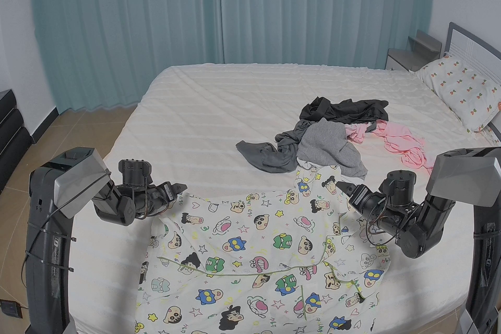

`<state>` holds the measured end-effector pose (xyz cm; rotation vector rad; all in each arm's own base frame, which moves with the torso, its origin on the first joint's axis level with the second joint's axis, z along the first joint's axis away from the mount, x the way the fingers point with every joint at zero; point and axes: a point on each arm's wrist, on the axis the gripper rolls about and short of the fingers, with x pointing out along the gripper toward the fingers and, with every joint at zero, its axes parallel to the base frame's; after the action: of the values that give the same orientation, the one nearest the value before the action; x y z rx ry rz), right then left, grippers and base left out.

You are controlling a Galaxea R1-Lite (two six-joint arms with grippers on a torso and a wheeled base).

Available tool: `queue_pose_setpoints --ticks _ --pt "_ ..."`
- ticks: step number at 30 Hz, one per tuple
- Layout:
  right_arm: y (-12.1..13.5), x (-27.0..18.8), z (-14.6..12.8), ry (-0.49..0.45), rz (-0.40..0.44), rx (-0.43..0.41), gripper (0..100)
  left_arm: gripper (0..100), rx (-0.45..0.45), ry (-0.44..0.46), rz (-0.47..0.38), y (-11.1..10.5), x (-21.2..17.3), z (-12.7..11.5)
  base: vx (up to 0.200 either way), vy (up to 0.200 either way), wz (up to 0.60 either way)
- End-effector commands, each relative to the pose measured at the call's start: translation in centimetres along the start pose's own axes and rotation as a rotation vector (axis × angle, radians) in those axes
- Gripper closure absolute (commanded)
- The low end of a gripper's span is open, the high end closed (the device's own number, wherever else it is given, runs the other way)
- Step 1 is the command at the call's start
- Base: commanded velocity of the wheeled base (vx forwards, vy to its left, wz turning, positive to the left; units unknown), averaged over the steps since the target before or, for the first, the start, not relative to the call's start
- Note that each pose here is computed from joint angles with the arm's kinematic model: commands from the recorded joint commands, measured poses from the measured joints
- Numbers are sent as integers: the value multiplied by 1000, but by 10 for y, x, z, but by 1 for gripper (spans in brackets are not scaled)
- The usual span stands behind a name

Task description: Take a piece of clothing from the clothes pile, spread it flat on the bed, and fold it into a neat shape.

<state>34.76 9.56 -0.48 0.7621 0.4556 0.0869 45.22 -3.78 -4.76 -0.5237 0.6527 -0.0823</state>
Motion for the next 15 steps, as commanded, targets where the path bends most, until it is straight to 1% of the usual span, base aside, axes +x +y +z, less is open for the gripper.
queue_pose_setpoints --ticks 1,2,3,8,15 --pt "0 0 -1 1 0 -1 0 0 1 1 -1 0 2 -1 0 0 0" --pt "0 0 0 0 2 -1 0 0 0 3 -2 0 5 -2 0 0 0" --pt "0 0 -1 1 0 -1 0 100 -1 9 0 1 6 -4 0 0 0" --pt "0 0 -1 1 0 -1 0 100 -2 0 -7 0 10 -2 0 0 0" --pt "0 0 -1 2 1 -1 0 100 -7 -15 4 5 9 2 0 0 0"
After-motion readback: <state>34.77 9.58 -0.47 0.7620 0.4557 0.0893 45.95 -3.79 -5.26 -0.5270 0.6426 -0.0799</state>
